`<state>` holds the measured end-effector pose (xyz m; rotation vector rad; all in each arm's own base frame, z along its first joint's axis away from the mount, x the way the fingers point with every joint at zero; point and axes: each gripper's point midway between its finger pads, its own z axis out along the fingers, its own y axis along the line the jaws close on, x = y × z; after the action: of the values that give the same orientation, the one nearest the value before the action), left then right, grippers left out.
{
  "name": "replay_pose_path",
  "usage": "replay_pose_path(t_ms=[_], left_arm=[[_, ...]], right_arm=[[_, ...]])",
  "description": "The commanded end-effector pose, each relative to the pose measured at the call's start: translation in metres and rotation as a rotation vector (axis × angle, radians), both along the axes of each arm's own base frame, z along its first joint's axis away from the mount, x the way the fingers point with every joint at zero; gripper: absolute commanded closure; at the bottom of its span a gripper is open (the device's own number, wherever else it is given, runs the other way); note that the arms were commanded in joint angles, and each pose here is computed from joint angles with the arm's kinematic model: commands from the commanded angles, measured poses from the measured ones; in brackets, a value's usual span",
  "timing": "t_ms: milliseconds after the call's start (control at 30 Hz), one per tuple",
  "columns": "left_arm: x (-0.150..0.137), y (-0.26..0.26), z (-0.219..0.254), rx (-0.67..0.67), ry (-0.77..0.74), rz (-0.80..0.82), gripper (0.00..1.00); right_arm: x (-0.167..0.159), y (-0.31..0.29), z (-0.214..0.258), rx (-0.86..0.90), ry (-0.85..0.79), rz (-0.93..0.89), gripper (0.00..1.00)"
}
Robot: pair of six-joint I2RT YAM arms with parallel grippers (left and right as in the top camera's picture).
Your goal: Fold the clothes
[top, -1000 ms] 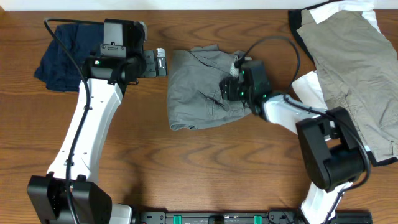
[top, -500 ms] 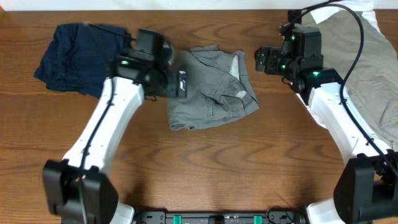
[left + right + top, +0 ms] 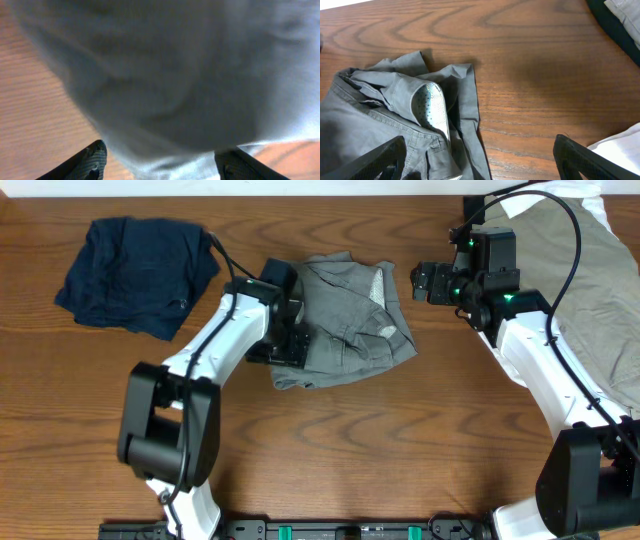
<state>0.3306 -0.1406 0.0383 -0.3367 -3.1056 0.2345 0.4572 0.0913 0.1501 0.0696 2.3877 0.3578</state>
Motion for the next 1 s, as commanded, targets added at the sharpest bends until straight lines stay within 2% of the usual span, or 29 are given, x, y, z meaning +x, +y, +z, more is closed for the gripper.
replay_pose_path(t_ms=[0, 167, 267, 400, 500, 633, 800, 967], left_arm=[[-0.008, 0.009, -0.03, 0.059, 0.066, -0.012, 0.31], [-0.006, 0.036, -0.065, 0.224, 0.093, -0.021, 0.3], [0.007, 0.059, -0.076, 0.343, 0.048, -0.016, 0.3], [0.044, 0.091, -0.074, 0.47, -0.099, 0.039, 0.29], [0.079, 0.118, -0.064, 0.558, -0.244, 0.114, 0.18], [0.121, 0.144, -0.051, 0.583, -0.412, 0.211, 0.12], [0.17, 0.167, -0.028, 0.56, -0.615, 0.271, 0.09], [0.196, 0.162, 0.006, 0.582, -0.721, 0.16, 0.08]], right_arm=[[0.001, -0.005, -0.001, -0.016, -0.003, -0.003, 0.08], [0.002, -0.009, -0.001, -0.031, -0.005, -0.018, 0.08], [0.002, -0.01, -0.001, -0.037, -0.005, -0.023, 0.08], [0.002, -0.01, -0.001, -0.036, -0.007, -0.023, 0.07], [0.003, -0.01, 0.0, -0.036, -0.011, -0.024, 0.07], [0.003, -0.01, 0.0, -0.036, -0.011, -0.024, 0.07], [0.003, -0.01, 0.0, -0.036, -0.012, -0.024, 0.07], [0.003, -0.011, 0.0, -0.041, -0.012, -0.029, 0.07]])
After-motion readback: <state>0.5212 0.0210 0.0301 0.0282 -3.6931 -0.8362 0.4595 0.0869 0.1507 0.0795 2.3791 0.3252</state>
